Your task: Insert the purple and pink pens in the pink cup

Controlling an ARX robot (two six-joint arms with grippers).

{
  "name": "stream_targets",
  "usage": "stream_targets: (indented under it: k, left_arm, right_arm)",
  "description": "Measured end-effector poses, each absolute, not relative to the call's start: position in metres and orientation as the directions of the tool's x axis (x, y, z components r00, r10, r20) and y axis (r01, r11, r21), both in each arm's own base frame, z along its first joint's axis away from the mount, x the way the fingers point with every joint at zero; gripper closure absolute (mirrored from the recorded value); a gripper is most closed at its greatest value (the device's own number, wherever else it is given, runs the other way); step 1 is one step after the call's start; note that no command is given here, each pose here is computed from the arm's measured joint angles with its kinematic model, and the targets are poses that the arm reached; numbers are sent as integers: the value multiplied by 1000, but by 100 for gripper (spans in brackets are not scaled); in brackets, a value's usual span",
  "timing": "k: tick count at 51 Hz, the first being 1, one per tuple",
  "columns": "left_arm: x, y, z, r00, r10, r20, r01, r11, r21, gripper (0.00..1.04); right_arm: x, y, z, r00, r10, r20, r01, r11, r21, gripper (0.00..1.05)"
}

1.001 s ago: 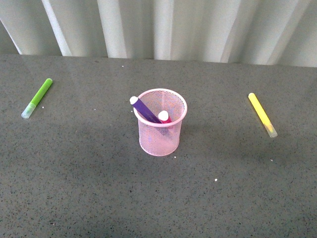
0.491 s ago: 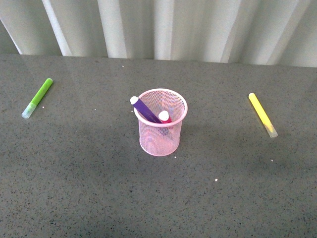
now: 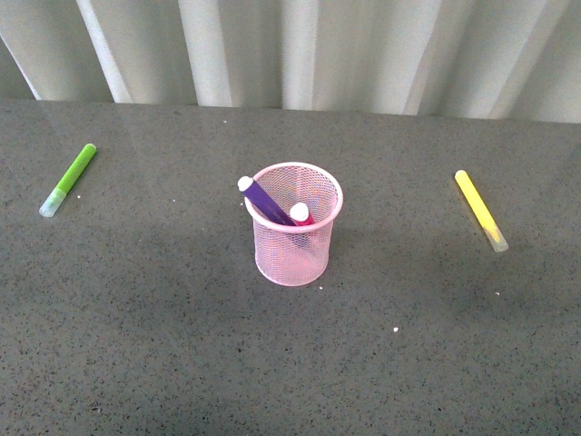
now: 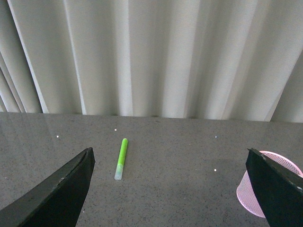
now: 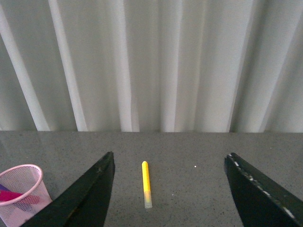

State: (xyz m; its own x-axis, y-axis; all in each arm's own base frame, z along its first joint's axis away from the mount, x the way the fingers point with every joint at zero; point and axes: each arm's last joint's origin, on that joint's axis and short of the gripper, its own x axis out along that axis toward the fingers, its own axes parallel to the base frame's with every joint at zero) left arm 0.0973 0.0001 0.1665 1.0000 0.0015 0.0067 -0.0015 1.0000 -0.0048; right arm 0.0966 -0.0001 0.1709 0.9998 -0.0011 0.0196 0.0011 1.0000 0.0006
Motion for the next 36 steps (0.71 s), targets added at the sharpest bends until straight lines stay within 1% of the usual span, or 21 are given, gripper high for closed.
stream_targets:
  k: [1,2,5,7,10,36]
  left_arm:
    - [97,0,166,1000,2,7,-1,1000,-5,7]
    - [97,0,166,1000,2,7,-1,1000,-5,7]
    - [97,0,166,1000,2,7,-1,1000,-5,7]
    - [97,0,166,1000,2,7,-1,1000,-5,7]
    - [97,0,166,1000,2,7,-1,1000,-5,7]
    - [97,0,166,1000,2,7,-1,1000,-5,7]
  right_arm:
    - [97,0,171,1000,-1,20,1,1000,1,27]
    - [97,0,171,1000,-1,20,1,1000,1,24]
    - [97,0,171,1000,-1,20,1,1000,1,10]
    - [97,0,171,1000,-1,20,1,1000,1,5]
    - [97,0,171,1000,-1,20,1,1000,1,8]
    - [97,0,171,1000,-1,20,1,1000,1,7]
